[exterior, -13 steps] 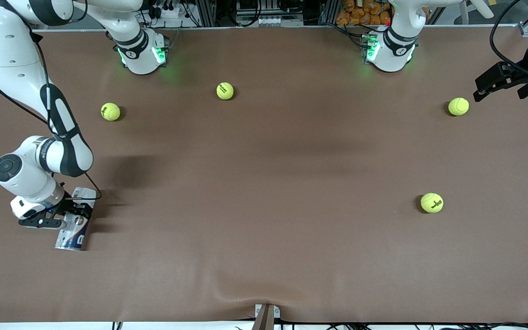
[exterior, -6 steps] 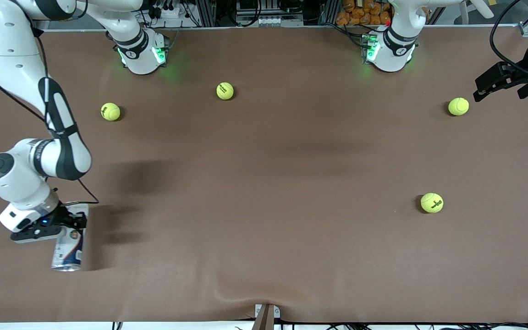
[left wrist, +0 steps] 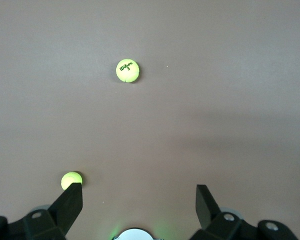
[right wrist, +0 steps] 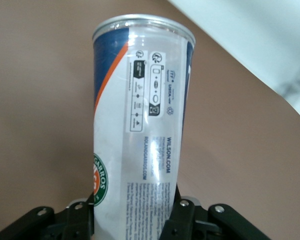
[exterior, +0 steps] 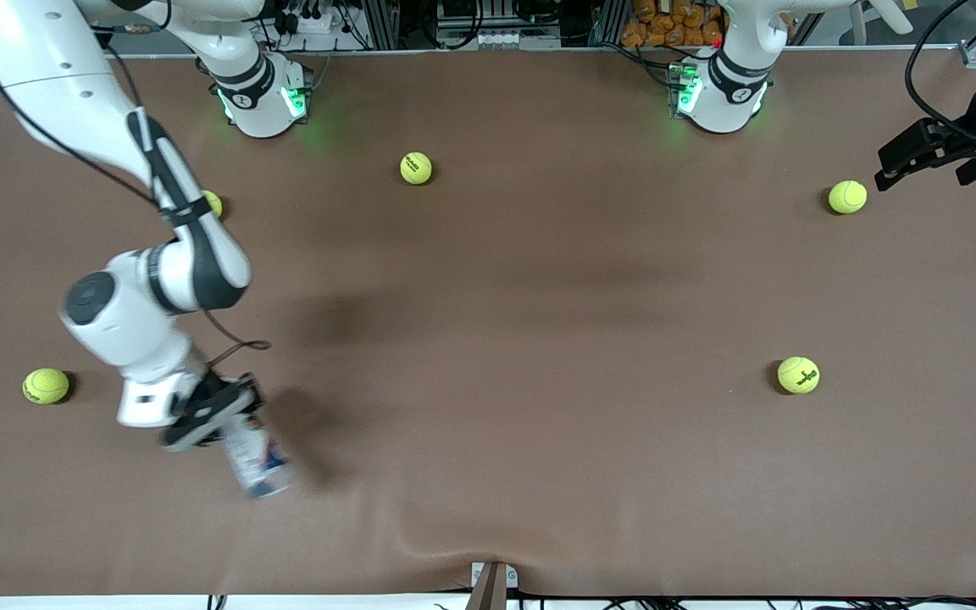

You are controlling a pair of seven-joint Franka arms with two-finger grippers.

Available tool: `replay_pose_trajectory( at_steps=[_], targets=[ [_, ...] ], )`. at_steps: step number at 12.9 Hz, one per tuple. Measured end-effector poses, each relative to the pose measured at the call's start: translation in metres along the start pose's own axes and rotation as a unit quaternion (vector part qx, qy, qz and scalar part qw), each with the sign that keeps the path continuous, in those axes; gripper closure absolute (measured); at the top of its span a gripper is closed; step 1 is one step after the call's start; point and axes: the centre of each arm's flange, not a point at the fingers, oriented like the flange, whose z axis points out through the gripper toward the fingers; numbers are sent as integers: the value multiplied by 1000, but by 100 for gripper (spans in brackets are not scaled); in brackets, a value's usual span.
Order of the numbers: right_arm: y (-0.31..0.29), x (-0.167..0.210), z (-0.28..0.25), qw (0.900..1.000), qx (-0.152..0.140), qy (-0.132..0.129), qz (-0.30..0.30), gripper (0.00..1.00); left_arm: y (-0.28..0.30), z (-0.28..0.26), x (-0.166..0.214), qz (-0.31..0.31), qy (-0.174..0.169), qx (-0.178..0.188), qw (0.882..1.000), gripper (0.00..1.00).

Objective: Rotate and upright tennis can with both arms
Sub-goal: 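Carry the can to mid-table and lay it down with the right gripper, then open the right gripper and withdraw while the left gripper reaches the can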

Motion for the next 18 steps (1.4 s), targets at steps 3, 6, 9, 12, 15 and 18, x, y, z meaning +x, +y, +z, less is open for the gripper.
replay_pose_trajectory(
  at_steps=[3, 6, 9, 12, 15, 18],
  targets=[
    [-87, 46, 27, 986, 47, 0, -159, 47, 0, 0, 0, 0, 0, 0, 1000, 0],
    [-164, 69, 59, 955, 86, -1, -283, 42, 0, 1, 1, 0, -1, 0, 1000, 0],
    [-241, 93, 73, 934, 110, 2, -339, 41, 3, 7, 3, 2, -7, 1, 1000, 0],
    [-257, 96, 83, 928, 115, 3, -354, 39, 14, 28, 13, 10, -29, -7, 1000, 0],
    [-252, 97, 87, 927, 109, 2, -360, 18, 43, 84, 39, 20, -91, -82, 992, 0],
    [-242, 114, 65, 921, 98, 12, -377, 0, 67, 160, 78, 2, -128, -169, 977, 0]
  ],
)
